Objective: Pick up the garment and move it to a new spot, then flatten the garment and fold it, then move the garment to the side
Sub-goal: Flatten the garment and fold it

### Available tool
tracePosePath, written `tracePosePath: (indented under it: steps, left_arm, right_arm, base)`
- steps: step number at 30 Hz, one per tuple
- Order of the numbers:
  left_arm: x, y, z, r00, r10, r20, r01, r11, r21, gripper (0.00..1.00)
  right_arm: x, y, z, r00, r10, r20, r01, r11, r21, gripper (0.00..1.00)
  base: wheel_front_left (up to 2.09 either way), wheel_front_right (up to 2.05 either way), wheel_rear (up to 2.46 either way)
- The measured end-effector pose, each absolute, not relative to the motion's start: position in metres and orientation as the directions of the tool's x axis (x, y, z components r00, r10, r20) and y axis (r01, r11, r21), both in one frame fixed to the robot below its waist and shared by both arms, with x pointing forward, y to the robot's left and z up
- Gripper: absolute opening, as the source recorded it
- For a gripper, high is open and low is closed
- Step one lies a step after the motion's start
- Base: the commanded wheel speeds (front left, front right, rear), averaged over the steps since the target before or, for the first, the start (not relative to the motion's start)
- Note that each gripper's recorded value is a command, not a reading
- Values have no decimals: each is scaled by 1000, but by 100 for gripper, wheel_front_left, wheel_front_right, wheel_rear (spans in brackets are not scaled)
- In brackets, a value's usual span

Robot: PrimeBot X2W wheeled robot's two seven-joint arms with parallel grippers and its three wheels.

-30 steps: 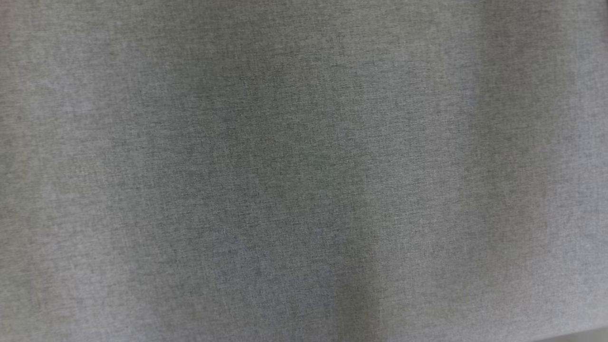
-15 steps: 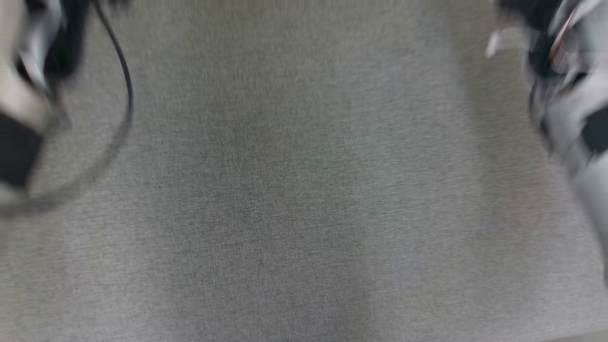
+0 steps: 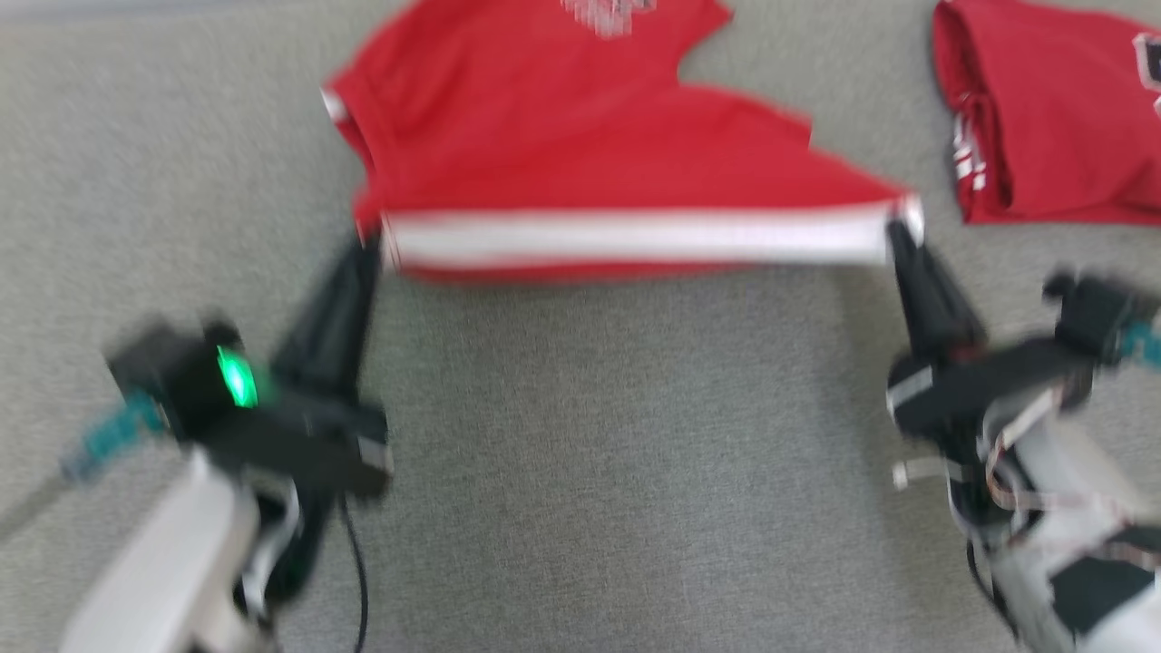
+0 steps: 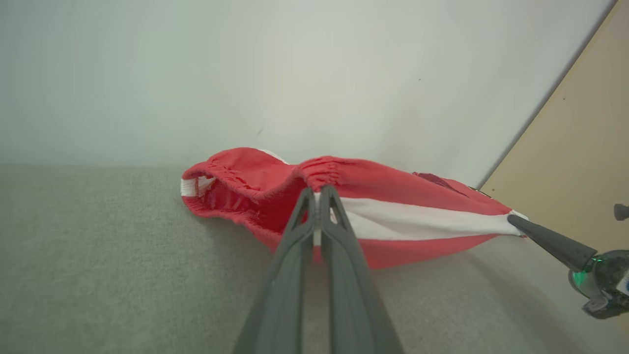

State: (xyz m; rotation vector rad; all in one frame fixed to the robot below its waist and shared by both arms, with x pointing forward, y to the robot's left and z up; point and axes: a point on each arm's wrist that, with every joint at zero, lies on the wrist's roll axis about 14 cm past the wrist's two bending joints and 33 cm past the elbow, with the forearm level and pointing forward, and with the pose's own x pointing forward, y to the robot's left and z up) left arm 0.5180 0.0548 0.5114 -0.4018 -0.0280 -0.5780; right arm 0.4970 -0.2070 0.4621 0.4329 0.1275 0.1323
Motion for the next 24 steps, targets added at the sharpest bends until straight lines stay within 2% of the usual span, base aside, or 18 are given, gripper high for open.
tracePosePath:
  steps: [11, 24]
  left_arm:
    - [424, 59, 481, 845, -534, 21, 500, 776, -385, 0]
    - [360, 76, 459, 866, -496, -67, 439, 818, -372, 0]
  right_arm:
    - [409, -219, 447, 977, 109, -185, -13, 889, 458, 0]
    - [324, -197, 422, 939, 105, -326, 77, 863, 500, 0]
  base:
    - [0, 0, 0]
    - [0, 0, 0]
